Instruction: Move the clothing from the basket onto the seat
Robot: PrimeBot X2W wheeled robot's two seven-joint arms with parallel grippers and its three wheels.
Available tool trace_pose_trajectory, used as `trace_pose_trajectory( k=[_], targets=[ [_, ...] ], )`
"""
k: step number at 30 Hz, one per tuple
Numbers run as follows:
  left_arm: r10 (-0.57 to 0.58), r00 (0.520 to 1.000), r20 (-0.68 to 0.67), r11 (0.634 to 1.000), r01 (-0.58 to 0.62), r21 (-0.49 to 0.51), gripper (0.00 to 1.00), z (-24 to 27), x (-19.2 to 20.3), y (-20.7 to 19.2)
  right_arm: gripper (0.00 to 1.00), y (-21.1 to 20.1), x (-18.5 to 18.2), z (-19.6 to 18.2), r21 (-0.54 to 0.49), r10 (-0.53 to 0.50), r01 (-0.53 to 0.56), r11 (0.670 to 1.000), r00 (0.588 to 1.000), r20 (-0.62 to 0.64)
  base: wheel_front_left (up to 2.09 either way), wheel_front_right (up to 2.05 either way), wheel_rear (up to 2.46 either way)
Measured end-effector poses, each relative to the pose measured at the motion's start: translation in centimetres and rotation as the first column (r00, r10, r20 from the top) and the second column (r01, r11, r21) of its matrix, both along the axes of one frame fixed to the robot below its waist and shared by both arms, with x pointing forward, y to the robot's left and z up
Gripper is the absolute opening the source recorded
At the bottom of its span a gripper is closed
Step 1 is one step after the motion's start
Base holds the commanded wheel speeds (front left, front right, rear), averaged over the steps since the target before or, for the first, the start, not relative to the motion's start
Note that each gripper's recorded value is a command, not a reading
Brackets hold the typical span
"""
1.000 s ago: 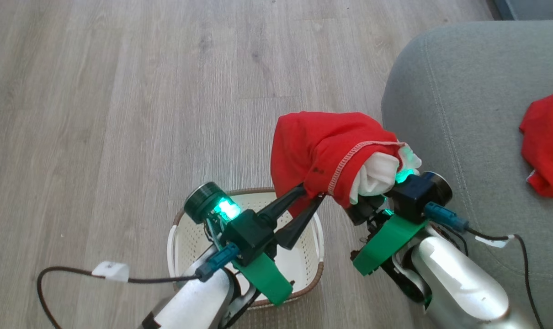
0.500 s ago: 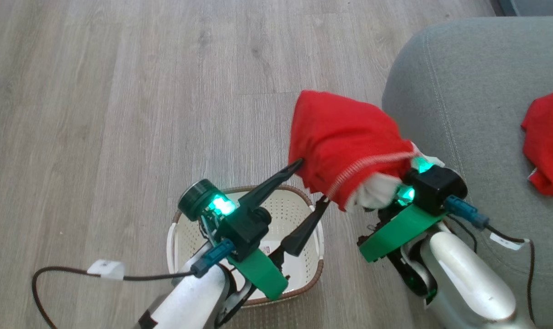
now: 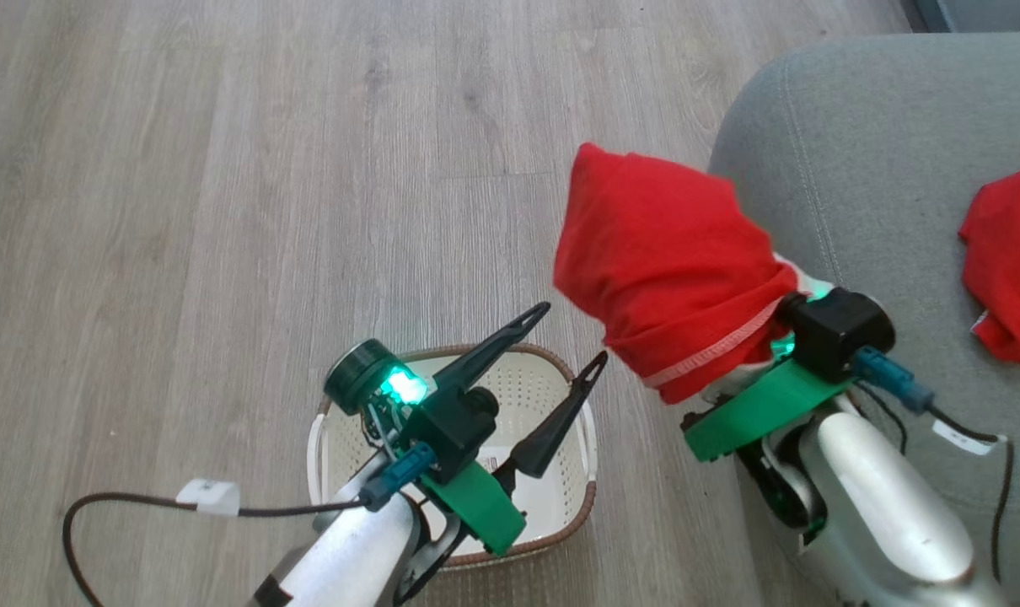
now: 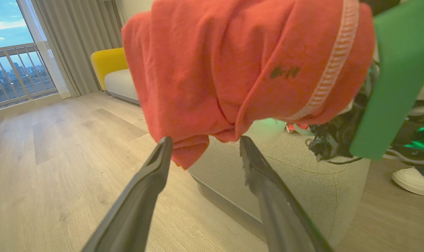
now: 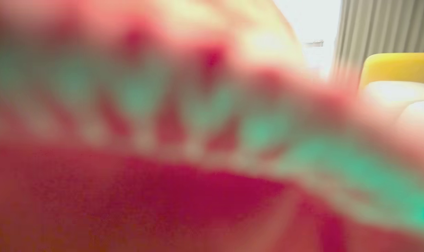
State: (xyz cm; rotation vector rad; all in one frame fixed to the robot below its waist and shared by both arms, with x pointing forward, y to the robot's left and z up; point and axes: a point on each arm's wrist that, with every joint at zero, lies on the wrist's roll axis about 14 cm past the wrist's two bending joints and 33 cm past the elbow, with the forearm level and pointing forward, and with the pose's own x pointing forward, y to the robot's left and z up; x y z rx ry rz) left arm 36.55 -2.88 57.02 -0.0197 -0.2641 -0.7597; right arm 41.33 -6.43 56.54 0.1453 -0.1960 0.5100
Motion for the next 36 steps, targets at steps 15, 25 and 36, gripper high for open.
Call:
trace_pose_trajectory(
  k=[15, 25, 36],
  targets=[
    [0.037, 0.999, -0.034, 0.998, -0.036, 0.044, 1.0, -1.9, -0.2, 1.0, 0.0, -4.0, 0.7, 1.9, 0.086, -0.112, 0.109, 0.99, 0.994, 0.02, 0.0, 0.0, 0.0],
    [0.019, 0.997, -0.078, 0.997, -0.014, 0.072, 1.0, -3.7, -0.7, 0.7, 0.0, -8.3, 0.0, 0.2, 0.105, -0.23, 0.232, 0.967, 0.973, -0.032, 0.0, 0.0, 0.0],
    [-0.026, 0.987, -0.158, 0.999, 0.03, 0.026, 1.0, -4.9, -2.4, -0.4, 0.0, -12.1, -2.2, -2.4, 0.097, -0.339, 0.349, 0.932, 0.935, -0.103, 0.0, 0.0, 0.0]
  ],
)
